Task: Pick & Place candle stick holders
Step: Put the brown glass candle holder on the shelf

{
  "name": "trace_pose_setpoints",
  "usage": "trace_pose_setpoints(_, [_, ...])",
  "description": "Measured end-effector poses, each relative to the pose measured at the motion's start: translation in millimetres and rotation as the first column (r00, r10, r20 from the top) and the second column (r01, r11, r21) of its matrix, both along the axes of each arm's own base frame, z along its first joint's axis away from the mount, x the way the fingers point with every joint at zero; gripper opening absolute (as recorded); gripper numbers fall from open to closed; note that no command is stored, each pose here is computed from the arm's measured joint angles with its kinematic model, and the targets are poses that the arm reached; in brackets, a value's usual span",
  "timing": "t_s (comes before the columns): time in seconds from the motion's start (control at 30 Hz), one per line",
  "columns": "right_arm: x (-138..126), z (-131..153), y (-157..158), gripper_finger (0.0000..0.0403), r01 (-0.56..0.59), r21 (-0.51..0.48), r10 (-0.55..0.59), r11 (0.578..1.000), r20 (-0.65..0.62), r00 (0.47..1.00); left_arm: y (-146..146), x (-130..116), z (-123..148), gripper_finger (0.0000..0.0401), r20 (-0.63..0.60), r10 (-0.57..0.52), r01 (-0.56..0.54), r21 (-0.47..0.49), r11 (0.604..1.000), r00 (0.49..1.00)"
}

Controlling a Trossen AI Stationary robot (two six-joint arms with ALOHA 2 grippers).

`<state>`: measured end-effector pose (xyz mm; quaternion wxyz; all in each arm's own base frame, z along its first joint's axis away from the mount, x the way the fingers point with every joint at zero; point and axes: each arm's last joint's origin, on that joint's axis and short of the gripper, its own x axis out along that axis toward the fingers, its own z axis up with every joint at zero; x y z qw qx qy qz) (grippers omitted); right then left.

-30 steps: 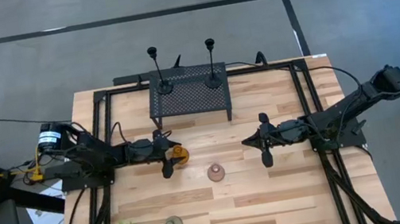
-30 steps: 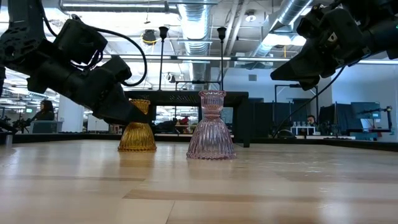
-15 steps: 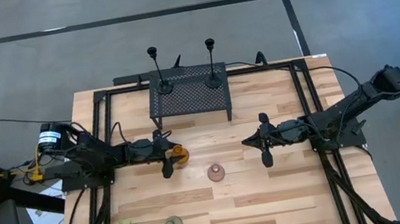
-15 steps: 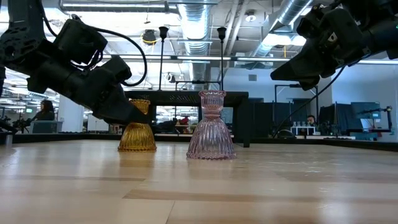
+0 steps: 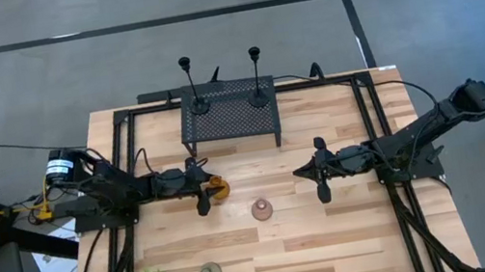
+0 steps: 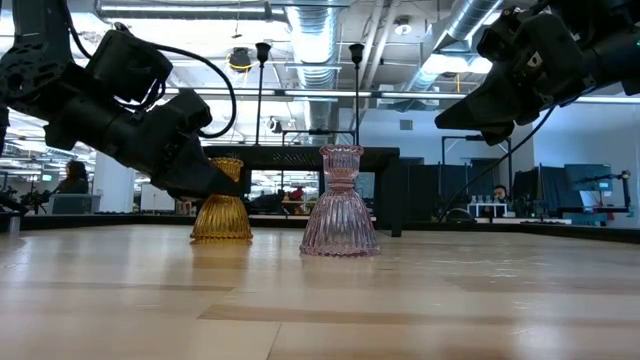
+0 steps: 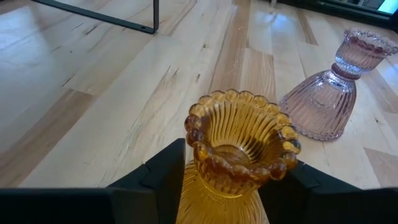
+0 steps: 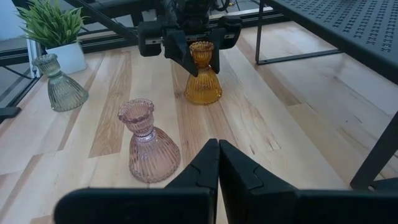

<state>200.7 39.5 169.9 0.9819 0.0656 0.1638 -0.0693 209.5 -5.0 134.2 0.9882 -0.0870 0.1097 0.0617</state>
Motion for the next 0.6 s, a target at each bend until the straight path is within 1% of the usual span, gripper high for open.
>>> trace_pose_setpoints(0.13, [0.0,0.0,0.0,0.0001,0.0,0.0,0.0,1.0,0.0,1.0,0.0,0.0,0.0,0.0174,0.0,0.0,0.0,-0.002,1.0,1.0])
trace_pose_setpoints(0.23, [0.0,0.0,0.0,0.0001,0.0,0.0,0.0,1.0,0.0,1.0,0.0,0.0,0.2,0.0171,0.005,0.005,-0.005,-0.021,1.0,1.0])
trace_pose_setpoints(0.6, [0.0,0.0,0.0,0.0001,0.0,0.0,0.0,1.0,0.0,1.0,-0.4,-0.1,1.5,0.0164,0.011,-0.006,0.007,-0.027,1.0,1.0])
